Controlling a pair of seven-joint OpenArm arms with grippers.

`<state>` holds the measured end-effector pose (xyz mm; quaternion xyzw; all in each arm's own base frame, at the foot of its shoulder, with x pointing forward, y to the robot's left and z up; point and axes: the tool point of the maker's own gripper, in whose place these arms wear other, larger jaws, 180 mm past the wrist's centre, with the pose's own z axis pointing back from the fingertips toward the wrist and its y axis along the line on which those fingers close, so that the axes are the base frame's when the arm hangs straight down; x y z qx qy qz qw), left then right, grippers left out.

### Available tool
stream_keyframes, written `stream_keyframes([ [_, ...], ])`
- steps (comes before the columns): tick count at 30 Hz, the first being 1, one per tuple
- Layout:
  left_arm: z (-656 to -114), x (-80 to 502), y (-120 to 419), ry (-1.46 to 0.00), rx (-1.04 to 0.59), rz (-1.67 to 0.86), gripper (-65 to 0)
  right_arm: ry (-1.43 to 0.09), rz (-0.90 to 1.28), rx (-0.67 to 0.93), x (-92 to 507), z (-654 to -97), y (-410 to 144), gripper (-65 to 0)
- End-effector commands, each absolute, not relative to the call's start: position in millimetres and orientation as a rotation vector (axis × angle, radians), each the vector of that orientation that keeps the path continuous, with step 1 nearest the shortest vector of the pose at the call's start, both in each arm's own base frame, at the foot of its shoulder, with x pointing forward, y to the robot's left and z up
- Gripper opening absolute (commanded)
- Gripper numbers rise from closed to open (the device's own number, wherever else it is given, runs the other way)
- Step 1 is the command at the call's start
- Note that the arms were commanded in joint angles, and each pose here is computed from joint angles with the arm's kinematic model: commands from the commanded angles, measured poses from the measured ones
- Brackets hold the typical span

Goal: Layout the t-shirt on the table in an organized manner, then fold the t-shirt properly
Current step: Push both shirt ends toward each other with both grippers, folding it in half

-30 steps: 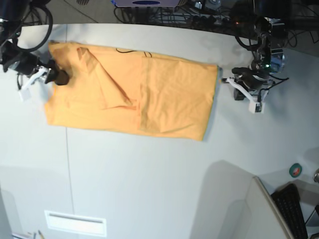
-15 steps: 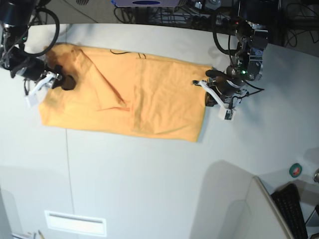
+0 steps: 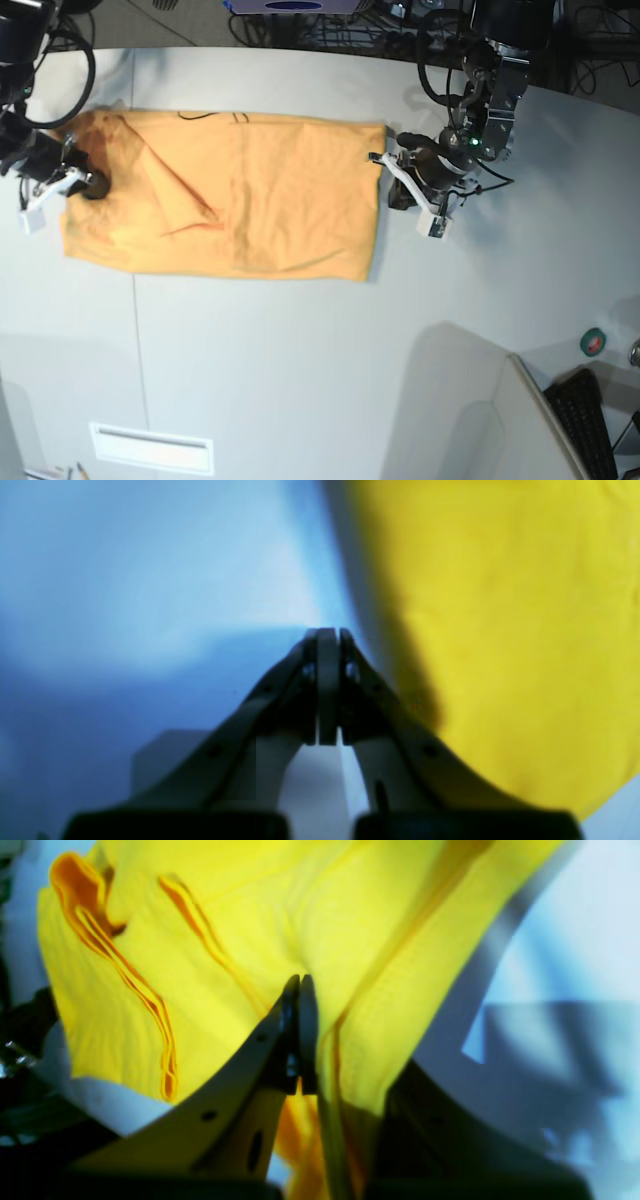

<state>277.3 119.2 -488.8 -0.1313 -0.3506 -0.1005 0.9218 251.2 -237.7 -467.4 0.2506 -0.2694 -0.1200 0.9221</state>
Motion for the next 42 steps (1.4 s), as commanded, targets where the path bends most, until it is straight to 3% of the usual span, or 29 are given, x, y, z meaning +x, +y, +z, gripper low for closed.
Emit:
stream_keyframes([
  [1, -485.4, 285.3, 113.5, -0.725, -0.274, -0.21, -65.0, -0.632, -0.196, 0.518, 273.6, -442.6, -238.4, -65.0],
  [13, -490.4, 302.1, 38.8, -0.695, -0.361, -0.315, -65.0, -0.618, -0.089, 0.458, 299.6, -402.9, -163.4, -65.0],
  [27, -484.3, 315.6, 38.4, -0.718, -0.338, -0.303, -65.0, -0.491, 0.1, 0.489, 287.4, -409.9, -60.0, -65.0],
  [36, -482.2, 318.9, 42.0, -0.725, -0.331, -0.303, -65.0, -0.562, 0.269, 0.375, 278.7, -399.9, -17.6, -65.0],
  [42, -482.7, 318.1, 40.5, -0.723, -0.334, -0.305, -65.0, -0.528, 0.348, 0.366, 266.9, -401.2, 14.1, -65.0],
])
